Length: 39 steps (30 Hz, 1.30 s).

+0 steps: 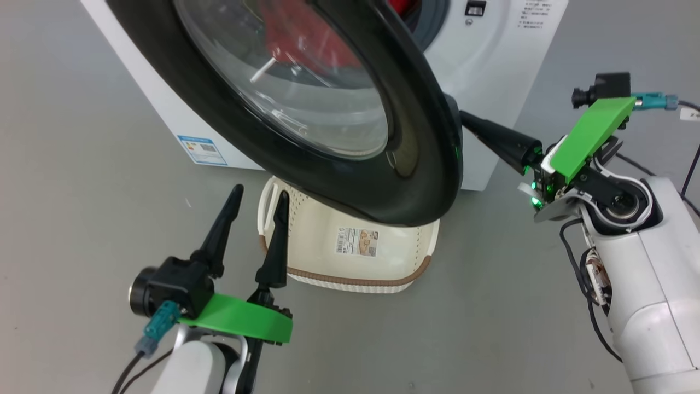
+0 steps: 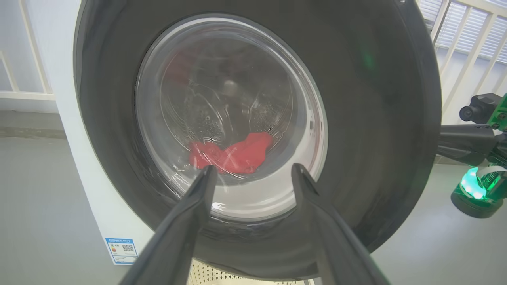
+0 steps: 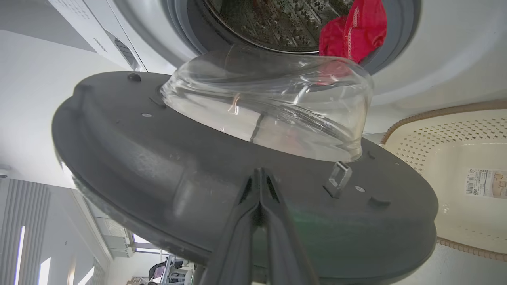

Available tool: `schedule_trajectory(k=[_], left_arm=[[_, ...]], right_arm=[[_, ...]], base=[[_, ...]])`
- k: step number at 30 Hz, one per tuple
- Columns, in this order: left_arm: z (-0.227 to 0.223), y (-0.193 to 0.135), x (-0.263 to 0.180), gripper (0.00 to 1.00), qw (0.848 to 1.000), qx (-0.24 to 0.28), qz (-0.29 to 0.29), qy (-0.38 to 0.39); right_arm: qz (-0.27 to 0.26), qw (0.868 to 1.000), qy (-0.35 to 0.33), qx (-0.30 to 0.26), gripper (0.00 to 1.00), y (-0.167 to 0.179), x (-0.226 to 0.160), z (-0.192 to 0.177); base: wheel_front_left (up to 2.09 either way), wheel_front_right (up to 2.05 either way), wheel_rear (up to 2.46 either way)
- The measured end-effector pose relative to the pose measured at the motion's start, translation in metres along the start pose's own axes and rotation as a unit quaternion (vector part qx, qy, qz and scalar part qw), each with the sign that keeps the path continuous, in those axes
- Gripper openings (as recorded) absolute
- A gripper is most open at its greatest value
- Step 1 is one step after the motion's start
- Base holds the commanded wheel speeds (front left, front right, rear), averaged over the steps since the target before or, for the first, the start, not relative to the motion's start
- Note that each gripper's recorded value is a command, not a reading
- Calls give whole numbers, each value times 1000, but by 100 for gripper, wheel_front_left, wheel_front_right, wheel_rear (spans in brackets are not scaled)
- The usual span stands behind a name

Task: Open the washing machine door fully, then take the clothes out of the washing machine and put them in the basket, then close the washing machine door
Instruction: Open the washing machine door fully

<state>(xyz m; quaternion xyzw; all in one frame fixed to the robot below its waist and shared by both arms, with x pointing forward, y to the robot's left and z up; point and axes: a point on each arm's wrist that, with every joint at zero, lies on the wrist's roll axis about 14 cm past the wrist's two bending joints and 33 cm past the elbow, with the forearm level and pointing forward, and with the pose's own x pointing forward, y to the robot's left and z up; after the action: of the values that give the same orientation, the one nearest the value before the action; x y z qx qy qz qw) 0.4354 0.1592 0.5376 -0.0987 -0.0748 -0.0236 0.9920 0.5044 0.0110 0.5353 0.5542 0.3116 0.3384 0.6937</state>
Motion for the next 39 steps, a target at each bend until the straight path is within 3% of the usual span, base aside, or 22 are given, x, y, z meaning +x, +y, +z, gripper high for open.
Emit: schedule_trajectory(k=[18,39], left_arm=[[20,21,-35,100,999,3,37,-17],[42,61,-75,100,993,13,107,-38]], right_arm=[[33,996,80,5,0,23,6,-63],[76,979,190,15,0,51,32,-148]], base=[[0,0,0],[0,0,0]])
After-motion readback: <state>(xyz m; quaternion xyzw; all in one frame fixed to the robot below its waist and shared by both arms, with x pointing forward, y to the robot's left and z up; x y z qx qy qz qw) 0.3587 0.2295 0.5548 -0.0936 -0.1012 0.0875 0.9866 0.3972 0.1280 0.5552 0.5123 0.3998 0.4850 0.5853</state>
